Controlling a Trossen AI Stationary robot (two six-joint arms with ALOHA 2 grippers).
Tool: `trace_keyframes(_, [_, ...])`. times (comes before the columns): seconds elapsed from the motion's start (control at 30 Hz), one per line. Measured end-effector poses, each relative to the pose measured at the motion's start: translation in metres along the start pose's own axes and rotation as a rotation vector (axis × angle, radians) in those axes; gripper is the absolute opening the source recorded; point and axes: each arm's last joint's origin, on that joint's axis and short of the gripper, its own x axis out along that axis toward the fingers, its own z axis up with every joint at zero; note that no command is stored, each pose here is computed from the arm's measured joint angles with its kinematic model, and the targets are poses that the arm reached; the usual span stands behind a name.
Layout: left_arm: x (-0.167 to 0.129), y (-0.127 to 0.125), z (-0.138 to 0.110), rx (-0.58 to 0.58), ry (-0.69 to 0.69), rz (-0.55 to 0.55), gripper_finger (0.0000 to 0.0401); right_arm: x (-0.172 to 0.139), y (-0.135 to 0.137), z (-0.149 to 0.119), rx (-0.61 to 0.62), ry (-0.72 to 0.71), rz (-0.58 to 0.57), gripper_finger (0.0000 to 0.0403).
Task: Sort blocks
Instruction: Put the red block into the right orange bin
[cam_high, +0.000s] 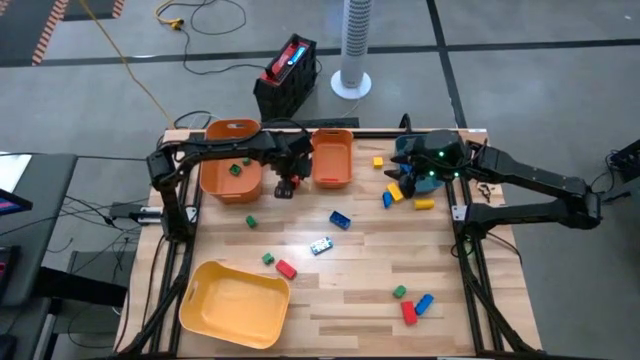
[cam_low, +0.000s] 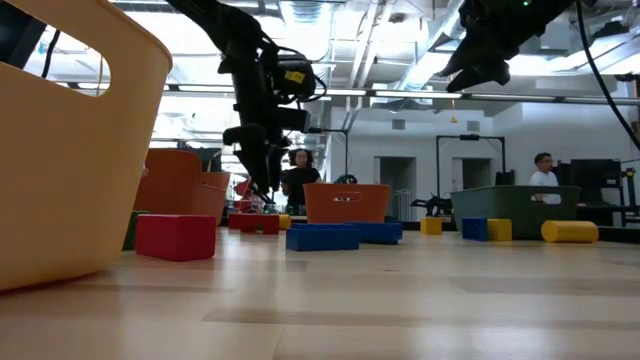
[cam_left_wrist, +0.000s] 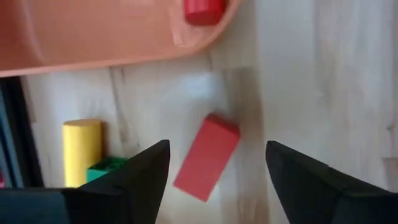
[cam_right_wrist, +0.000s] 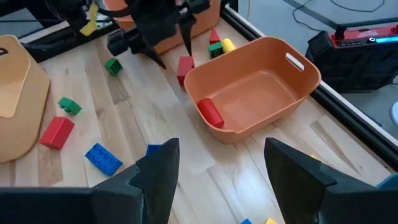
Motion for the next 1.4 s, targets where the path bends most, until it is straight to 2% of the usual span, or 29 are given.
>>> trace_keyframes(0.07, [0.002,0.003,-0.002,-0.008,0.007,-0.001,0.0262,0.000,0.000,0.000,0.000,-0.001,0.000,0.0248])
trace_keyframes(0.3, [0.037,0.001,-0.006,0.001,0.102,-0.058,0.0253,0.000,0.000,0.000,0.028,0.001,0.003,0.0248])
trace_keyframes(0.4, [0.042,-0.002,-0.002,0.016,0.107,-0.042,0.0252,0.000,0.003,-0.001,0.043,0.006,0.014,0.0248])
trace_keyframes(0.53, [0.050,-0.006,-0.004,0.046,0.143,-0.076,0.0247,0.000,0.007,-0.002,0.043,0.013,0.034,0.0248])
trace_keyframes(0.63, [0.058,-0.008,-0.006,0.063,0.171,-0.101,0.0215,0.000,0.008,-0.002,0.042,0.016,0.039,0.0248])
trace_keyframes(0.77, [0.059,-0.014,-0.005,0.065,0.186,-0.117,0.0132,0.000,0.008,-0.002,0.049,0.018,0.035,0.0248])
trace_keyframes(0.87, [0.054,-0.016,-0.004,0.026,0.194,-0.126,0.0123,0.000,0.006,-0.002,0.052,0.014,0.022,0.0248])
trace_keyframes(1.03, [0.037,-0.013,0.000,-0.090,0.237,-0.184,0.0123,0.000,0.006,-0.002,0.039,0.012,0.014,0.0248])
trace_keyframes(1.13, [0.017,-0.012,0.005,-0.150,0.249,-0.240,0.0123,0.000,0.002,-0.001,0.026,0.009,-0.001,0.0248])
trace_keyframes(1.27, [-0.032,-0.017,0.018,-0.201,0.145,-0.286,0.0123,0.000,-0.006,0.000,0.006,0.000,-0.038,0.0248])
trace_keyframes(1.4, [-0.076,-0.031,0.017,-0.219,0.033,-0.307,0.0123,0.000,-0.015,0.002,-0.003,-0.009,-0.078,0.0248])
